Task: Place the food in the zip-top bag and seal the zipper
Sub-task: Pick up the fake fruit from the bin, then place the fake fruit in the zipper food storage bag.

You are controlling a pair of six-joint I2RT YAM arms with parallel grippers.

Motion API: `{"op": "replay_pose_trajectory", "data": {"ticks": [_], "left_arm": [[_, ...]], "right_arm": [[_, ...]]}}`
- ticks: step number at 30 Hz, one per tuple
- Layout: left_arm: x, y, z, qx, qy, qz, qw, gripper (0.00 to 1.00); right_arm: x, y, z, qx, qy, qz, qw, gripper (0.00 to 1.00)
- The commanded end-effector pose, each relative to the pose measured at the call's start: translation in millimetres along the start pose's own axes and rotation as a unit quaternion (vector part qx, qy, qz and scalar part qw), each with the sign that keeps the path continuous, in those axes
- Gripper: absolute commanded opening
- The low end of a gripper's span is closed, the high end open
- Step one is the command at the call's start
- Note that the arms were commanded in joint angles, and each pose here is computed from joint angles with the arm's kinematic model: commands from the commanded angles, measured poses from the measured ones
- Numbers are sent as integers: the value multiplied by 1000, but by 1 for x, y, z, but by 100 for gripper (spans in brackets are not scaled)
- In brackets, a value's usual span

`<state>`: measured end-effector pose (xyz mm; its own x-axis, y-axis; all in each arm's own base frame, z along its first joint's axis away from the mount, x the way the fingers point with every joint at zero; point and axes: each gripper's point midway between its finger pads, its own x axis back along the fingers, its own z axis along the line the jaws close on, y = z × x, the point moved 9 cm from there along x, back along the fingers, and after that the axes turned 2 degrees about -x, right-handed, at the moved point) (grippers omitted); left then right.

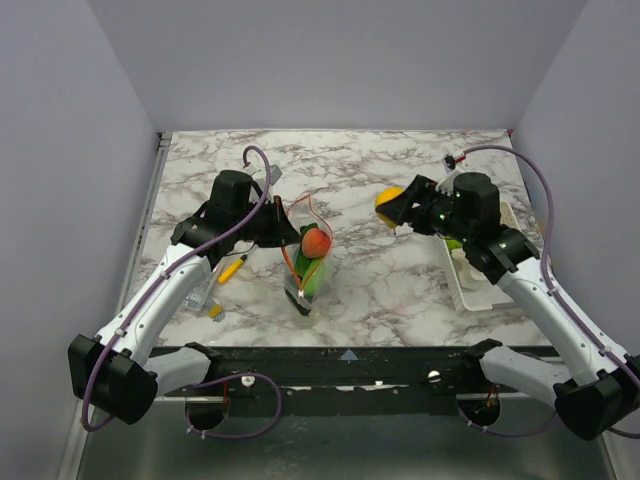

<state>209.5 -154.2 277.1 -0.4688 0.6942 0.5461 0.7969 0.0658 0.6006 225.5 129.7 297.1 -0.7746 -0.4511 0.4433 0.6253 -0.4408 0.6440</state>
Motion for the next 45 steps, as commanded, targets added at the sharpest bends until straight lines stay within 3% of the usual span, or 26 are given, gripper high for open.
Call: {"op": "replay_pose_trajectory", "data": {"ticks": [1,7,11,17,22,27,33,45], "left_arm": [[0,1,0,-10,9,-8,1000,0],[-1,1,1,-10,13,-7,1000,0],[0,1,1,-11,11,-8,1000,0],[0,1,0,-11,9,-8,1000,0],[1,1,-2,-11,1,-7,1000,0],[2,1,-2,-12,1,-9,1000,0],[1,1,-1,-12,4,-7,1000,0],[-1,1,2,-13,16,-7,1000,0]], "right_arm": [[1,1,73,2,169,-14,985,5],[-3,-37,158,21,324,36,945,5],[-13,-54,181,15,362,56,931,8],[-22,-63,174,27,333,54,941,17],[-19,-64,172,46,317,58,945,43],[-26,-89,163,81,268,88,956,59],[-25,-95,149,87,238,76,964,79],[-26,-96,147,107,206,94,968,88]]}}
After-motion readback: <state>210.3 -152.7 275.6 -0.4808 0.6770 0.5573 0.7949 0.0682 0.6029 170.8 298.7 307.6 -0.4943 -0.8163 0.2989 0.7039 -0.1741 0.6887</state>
